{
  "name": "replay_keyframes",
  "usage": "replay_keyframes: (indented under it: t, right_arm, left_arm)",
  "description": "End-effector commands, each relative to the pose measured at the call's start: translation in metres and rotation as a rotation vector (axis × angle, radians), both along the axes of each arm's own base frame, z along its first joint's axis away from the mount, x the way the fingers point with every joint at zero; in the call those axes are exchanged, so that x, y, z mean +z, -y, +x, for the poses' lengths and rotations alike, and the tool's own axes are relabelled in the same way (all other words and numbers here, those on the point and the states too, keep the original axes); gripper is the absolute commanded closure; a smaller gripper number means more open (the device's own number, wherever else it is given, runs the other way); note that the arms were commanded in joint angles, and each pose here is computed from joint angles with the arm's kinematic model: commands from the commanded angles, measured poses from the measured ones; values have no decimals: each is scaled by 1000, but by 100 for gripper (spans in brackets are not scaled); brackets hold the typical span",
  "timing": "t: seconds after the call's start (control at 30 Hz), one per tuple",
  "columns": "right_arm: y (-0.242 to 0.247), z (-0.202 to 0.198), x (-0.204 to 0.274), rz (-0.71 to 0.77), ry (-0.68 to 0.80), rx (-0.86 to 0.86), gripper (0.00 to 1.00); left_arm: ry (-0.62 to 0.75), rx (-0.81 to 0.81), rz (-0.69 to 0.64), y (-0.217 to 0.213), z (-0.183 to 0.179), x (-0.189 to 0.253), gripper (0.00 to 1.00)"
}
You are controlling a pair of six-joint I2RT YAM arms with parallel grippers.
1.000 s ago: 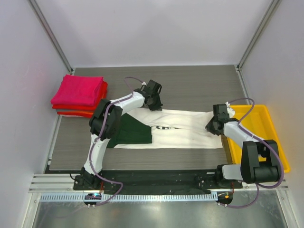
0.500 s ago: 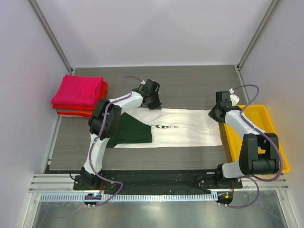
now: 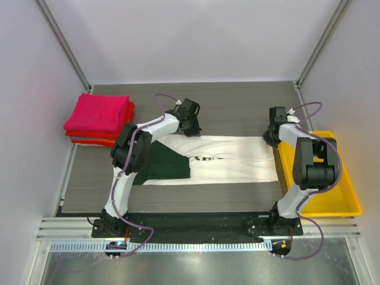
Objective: Fold and stack the t-shirts
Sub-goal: Fold the tshirt
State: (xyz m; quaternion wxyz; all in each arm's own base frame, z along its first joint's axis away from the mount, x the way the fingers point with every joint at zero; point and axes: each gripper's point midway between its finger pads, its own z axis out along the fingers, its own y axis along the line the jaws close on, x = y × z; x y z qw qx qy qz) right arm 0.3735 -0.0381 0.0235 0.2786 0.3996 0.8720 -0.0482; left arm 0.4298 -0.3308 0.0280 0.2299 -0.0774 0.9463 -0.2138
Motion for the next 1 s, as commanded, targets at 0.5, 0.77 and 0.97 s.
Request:
replay_keyframes:
  t: [0.5, 0.77, 0.97]
  right_arm:
    - [10, 28, 59, -76, 143, -10, 99]
    - [-32, 19, 100, -27, 250, 136, 99]
    - [-83, -18, 82, -9, 184, 320, 99]
  left_arm:
    - [184, -22, -13, -3, 34, 79, 80]
    - [292, 19, 86, -55, -7, 148, 100]
    - [225, 51, 180, -103, -62, 129, 100]
